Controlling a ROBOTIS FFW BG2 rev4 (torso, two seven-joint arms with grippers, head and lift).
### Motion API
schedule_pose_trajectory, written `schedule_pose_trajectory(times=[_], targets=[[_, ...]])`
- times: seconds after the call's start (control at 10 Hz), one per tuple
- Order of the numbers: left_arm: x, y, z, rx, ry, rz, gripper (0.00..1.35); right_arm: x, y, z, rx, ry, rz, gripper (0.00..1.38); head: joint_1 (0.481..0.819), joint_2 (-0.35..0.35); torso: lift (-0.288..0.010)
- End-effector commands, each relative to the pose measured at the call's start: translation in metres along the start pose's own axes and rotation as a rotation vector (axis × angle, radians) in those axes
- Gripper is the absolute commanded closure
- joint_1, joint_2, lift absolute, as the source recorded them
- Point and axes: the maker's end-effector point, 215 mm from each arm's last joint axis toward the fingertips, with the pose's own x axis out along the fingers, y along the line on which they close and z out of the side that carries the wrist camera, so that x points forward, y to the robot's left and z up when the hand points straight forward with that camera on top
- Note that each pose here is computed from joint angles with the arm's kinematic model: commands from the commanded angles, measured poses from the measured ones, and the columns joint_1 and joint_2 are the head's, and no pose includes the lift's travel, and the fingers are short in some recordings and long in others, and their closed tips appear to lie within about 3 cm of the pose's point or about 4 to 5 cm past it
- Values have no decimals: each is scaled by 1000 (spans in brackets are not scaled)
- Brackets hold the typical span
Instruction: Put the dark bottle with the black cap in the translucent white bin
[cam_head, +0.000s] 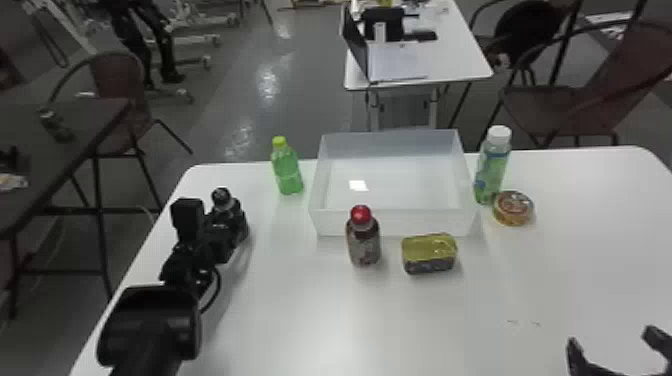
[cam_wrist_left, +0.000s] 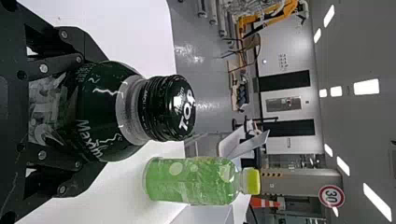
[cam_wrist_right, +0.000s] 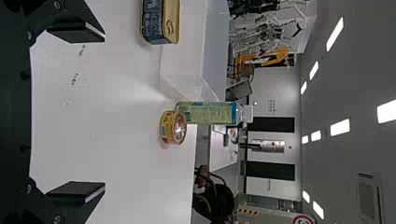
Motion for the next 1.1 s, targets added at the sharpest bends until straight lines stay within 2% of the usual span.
schedule_pose_trajectory(times=[0.0,0.1,0.3,0.5,0.7,1.0], targets=[[-1,-19,21,20,-51,-19,817,-2,-1,-1,-1,2,-3,167,695,179,-90],[-4,-39,44,9,-99,-29,817,-2,-1,-2,0,5,-3,167,695,165,-90],[-10,-109,101,-55,-210,-120,815,-2,-1,-2,0,5,0,167,695,128,-90],[-15,-171,149,-105,-299,-223,815,0,-1,-1,0,2,6,167,695,43,-90],[-16,-211,159,-151,-300,-301,815,3,0,-1,1,0,13,167,695,-27,-90],[-1,-247,128,-159,-227,-383,815,5,0,-4,3,4,14,167,695,-79,-90]])
